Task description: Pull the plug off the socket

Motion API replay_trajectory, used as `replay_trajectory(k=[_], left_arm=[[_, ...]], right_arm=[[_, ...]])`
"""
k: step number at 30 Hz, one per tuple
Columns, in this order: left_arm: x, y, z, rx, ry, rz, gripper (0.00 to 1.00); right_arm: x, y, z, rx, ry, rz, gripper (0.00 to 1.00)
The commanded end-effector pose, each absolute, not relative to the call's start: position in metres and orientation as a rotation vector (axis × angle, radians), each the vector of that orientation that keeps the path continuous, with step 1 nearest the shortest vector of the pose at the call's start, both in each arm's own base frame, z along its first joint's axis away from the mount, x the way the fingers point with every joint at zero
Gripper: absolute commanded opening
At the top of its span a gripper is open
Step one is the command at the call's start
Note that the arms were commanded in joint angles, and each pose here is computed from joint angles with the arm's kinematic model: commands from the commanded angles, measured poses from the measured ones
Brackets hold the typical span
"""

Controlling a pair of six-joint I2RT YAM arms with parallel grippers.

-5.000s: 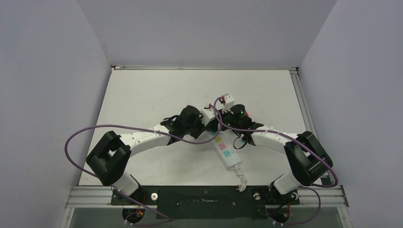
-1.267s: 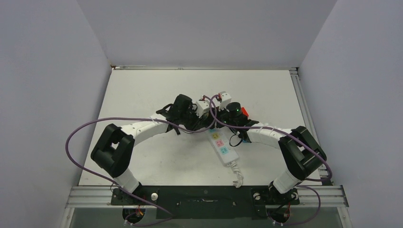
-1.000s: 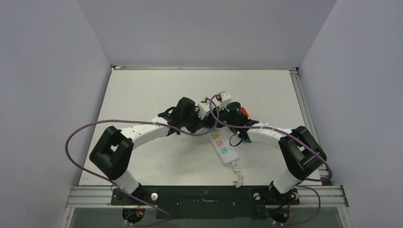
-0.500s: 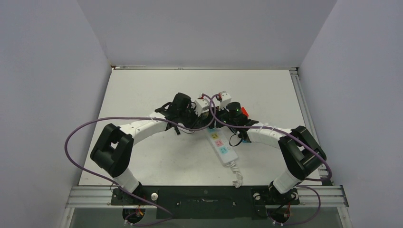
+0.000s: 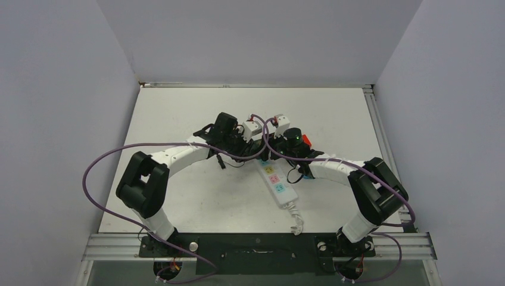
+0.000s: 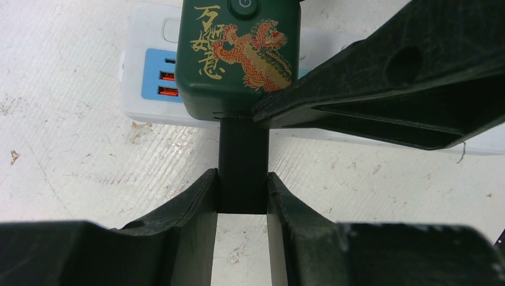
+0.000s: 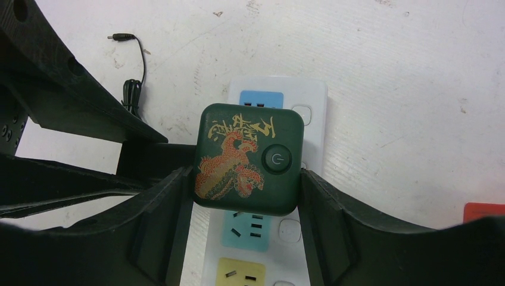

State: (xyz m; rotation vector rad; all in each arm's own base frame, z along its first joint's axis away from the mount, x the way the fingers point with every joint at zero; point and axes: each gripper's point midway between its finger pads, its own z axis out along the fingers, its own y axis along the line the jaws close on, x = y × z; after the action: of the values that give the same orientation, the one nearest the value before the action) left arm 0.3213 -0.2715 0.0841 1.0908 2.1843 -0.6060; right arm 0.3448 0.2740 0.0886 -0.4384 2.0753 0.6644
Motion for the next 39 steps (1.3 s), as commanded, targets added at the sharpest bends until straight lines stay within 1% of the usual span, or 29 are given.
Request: replay_trajectory(k=[1,6,12,14,18,27,39], left_arm=[[0.362,-0.229,0.088,0.907,2.262,-0.408,0.0],[0.345,-0.246,0.089,0.95,2.237,-0.463,0.0],[0.309,-0.272,0.082,1.118,2.203,-0.41,0.0],[0.304,-0.274,0.079,1.152,2.2,-0.404,0.0],[0.311,-0.268,0.079,1.134,2.209,-0.385,0.0],[0.347,-0.229,0.081,0.993,2.26,-0.365,0.0],[0.363,-0.202,0.067,0.959,2.299,-0.25,0.0]], right_arm=[[0.336,0.244,0.049,-0.411,2.232,0.527,0.05],[0.338,0.241,0.047,-0.389,2.241,0.506,0.05],[0.339,0.239,0.042,-0.381,2.255,0.488,0.05],[0.34,0.24,0.042,-0.38,2.256,0.49,0.05],[0.339,0.241,0.042,-0.384,2.254,0.499,0.05],[0.337,0.243,0.047,-0.395,2.239,0.52,0.05],[0.336,0.244,0.05,-0.402,2.229,0.535,0.05]])
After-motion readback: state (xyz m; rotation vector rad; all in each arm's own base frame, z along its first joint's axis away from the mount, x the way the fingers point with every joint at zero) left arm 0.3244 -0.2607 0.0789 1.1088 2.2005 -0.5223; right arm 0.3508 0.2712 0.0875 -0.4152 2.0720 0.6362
